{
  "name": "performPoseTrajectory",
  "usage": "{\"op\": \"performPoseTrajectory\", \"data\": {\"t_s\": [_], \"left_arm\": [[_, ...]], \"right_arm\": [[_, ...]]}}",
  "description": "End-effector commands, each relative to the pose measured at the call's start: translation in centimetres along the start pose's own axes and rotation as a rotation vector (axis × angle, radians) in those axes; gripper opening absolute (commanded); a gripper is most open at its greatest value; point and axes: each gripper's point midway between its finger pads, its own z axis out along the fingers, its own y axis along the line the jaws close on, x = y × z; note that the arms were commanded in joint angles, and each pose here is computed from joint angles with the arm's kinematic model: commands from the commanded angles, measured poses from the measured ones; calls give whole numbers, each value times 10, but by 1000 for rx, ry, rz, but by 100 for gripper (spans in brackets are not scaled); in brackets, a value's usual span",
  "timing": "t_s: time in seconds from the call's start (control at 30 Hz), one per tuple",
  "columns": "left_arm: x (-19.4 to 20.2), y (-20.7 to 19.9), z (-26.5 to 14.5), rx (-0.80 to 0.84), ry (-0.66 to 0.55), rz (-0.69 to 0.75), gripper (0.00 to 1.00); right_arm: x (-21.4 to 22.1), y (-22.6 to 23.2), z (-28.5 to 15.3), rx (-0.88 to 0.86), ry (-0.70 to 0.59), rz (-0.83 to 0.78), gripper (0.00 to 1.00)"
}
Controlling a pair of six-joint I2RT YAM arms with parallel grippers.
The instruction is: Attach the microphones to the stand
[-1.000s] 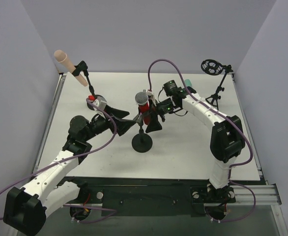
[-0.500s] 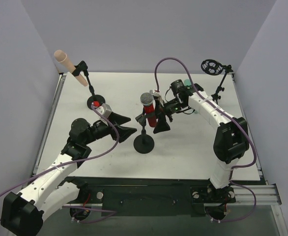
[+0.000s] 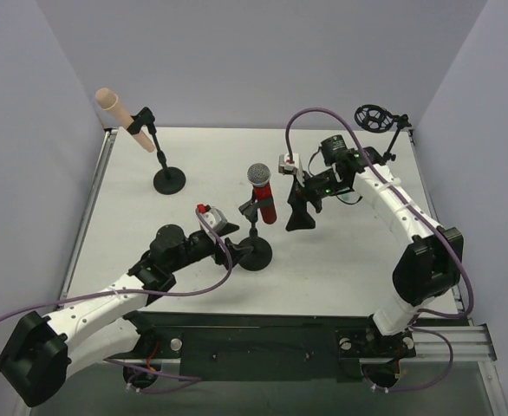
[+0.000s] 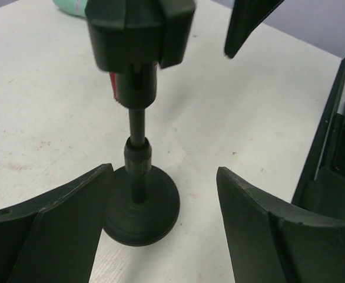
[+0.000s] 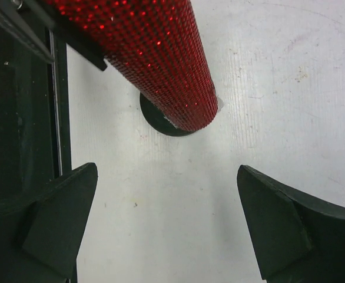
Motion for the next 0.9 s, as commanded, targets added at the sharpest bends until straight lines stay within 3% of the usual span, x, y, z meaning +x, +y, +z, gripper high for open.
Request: {"op": "performPoseTrajectory", "data": {"t_s": [0.0,0.17,0.3,0.4,0.47,0.7,0.87], "left_arm": [[-14,15,10,-59,-94,75,82],[6,18,20,-38,-97,102,82],[0,26,21,-71,-166,132,82],[-2,30,21,-91,-194,147,81],[-6,28,23,-85,-210,160,81],[-5,26,27,-108,-211,172,76],[-4,30,24,-152,-207,159,72]], "right_arm": [[12,8,-22,86,63,26,100],[27,17,-41,190,122,4,100],[44,37,-39,234,119,268,100],[46,67,-40,133,46,118,100],[50,64,-45,191,-12,74,100],[60,41,-82,320,-360,217,100],[70,40,-88,330,-345,214,100]]}}
